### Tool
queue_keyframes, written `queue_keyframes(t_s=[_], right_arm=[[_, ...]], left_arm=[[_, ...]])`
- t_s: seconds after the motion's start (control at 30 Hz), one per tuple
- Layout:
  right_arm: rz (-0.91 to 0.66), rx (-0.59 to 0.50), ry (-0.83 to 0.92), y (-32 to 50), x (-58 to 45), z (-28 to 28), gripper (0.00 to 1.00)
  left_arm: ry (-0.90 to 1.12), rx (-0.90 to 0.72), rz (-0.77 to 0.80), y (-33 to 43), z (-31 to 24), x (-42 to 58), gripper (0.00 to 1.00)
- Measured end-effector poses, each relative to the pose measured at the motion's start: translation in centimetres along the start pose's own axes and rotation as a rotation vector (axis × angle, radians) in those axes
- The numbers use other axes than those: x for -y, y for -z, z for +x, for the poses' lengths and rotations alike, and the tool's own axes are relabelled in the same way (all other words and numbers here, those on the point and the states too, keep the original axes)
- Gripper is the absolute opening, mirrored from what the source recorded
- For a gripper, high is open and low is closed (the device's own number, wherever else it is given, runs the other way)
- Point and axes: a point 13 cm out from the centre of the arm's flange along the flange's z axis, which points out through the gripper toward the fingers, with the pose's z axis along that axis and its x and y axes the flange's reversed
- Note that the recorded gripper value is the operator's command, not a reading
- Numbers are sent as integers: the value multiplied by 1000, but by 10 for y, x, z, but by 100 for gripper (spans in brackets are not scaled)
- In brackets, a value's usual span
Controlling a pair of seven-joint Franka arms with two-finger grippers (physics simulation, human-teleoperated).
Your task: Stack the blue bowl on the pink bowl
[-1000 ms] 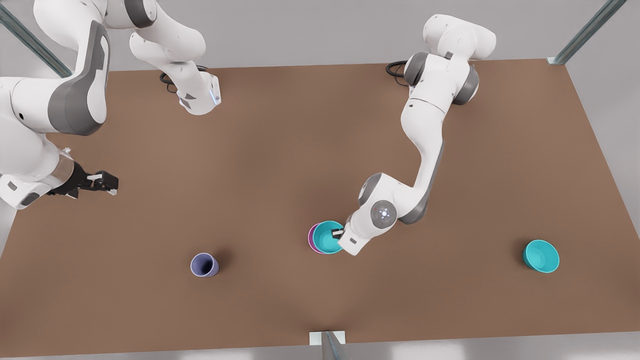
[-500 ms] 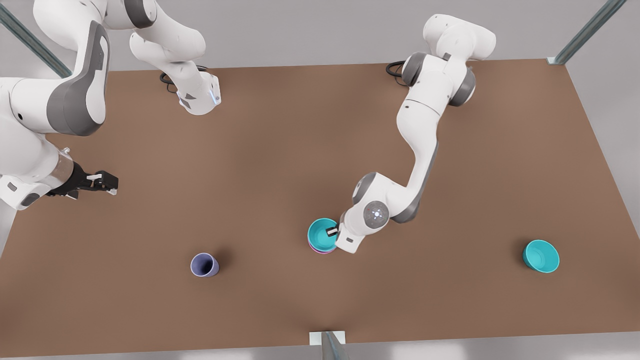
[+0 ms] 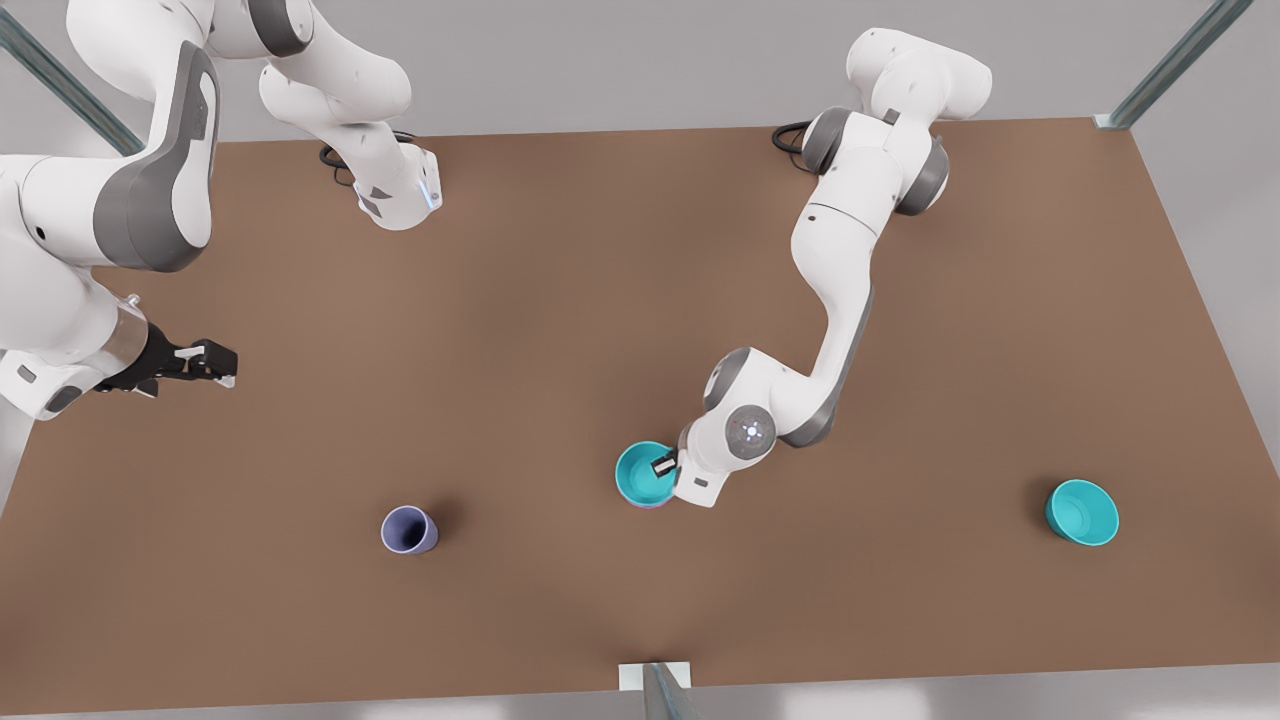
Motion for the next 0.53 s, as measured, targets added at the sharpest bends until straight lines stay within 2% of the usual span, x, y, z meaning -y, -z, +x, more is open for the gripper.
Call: queue_keyframes(t_s=[0.07, 0.17, 0.23, 0.33, 0.4, 0.53], right_arm=[[0, -1, 1, 0, 0, 0, 100], [0, -1, 3, 0, 0, 0, 100], [-1, 0, 4, 1, 0, 0, 100], [-1, -1, 6, 0, 0, 1, 100], [-2, -2, 7, 0, 0, 1, 100], [-2, -4, 8, 0, -1, 1, 100]], left_arm=[[4, 14, 10, 30, -7, -1, 100], [38, 126, -10, 224, -64, -72, 100], [35, 183, -91, 307, -82, -137, 100], [48, 153, -213, 363, -89, -238, 100], [20, 113, -273, 373, -58, -296, 100], [-90, 107, -294, 406, -35, -315, 100]])
